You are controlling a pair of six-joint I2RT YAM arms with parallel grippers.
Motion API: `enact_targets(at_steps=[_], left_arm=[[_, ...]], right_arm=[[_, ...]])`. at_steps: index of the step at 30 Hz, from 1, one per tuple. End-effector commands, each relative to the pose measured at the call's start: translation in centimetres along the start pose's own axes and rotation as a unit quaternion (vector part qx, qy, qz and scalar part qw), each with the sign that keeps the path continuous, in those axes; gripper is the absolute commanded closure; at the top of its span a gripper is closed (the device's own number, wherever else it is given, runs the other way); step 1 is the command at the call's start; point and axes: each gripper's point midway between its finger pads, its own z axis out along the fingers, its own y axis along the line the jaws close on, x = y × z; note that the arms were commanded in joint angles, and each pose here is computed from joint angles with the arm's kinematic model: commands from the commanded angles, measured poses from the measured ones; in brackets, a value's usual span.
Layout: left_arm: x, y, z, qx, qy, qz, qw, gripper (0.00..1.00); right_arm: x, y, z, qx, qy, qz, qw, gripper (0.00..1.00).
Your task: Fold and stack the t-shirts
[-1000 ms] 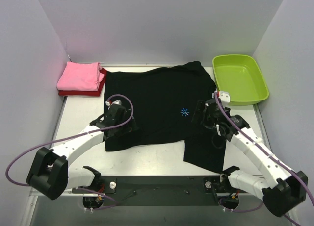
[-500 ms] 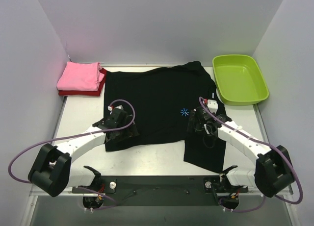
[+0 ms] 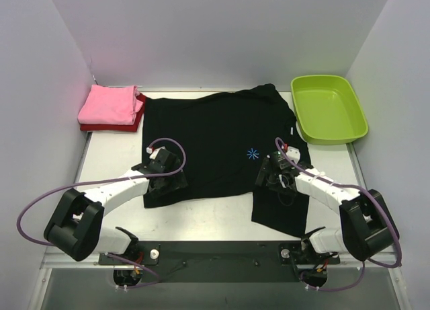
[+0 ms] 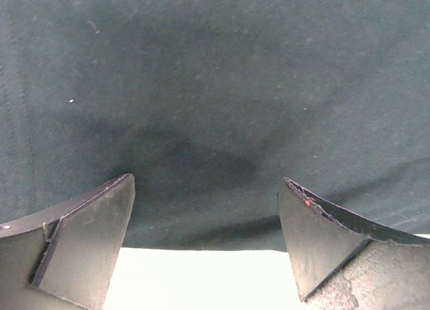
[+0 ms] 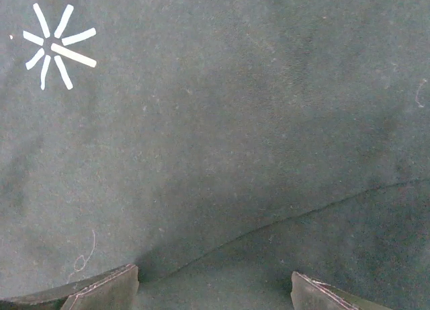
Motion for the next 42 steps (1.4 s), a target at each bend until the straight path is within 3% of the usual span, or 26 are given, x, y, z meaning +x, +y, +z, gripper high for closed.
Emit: enact_targets(at_steps=[1, 11, 23, 26, 31, 35, 37, 42], left_arm=[[0.3, 1.6, -0.5, -0.047, 0.005, -0.001, 0.999, 0.03], [1.6, 3.9, -2.8, -0.066, 0.007, -0.012, 0.998, 0.03], [2.0, 5.3, -6.6, -0.041, -0.019, -0.042, 0.998, 0.03], [1.2, 4.8, -8.2, -0.010, -0.047, -0.054, 0.997, 0.03], [-3.6, 1.1, -10.7, 0.050, -0.115, -0.023, 0.992, 0.03], [-6.5, -2.5, -9.9, 0.066, -0.127, 0.016, 0.990, 0.03], [-8.1, -3.9, -8.7, 0.060, -0.133, 0.029, 0.989, 0.03], [-10.3, -5.1, -5.3, 0.038, -0.124, 0.038, 0.991, 0.03]], right_arm=[[1.9, -0.6, 0.1, 0.006, 0.020, 0.027, 0.999, 0.02], [7.3, -1.5, -1.4, 0.020, 0.062, 0.033, 0.997, 0.04], [11.3, -3.4, -6.3, 0.032, 0.030, -0.011, 0.999, 0.05], [9.2, -3.1, -8.0, 0.032, -0.030, -0.030, 0.999, 0.05], [1.2, 2.0, -11.6, 0.003, -0.156, -0.073, 0.985, 0.00], [-2.2, 6.6, -10.4, 0.001, -0.157, -0.126, 0.979, 0.00], [-4.6, 8.6, -9.5, -0.017, -0.170, -0.108, 0.979, 0.00], [-7.5, 10.5, -4.7, -0.039, -0.124, -0.088, 0.988, 0.00]])
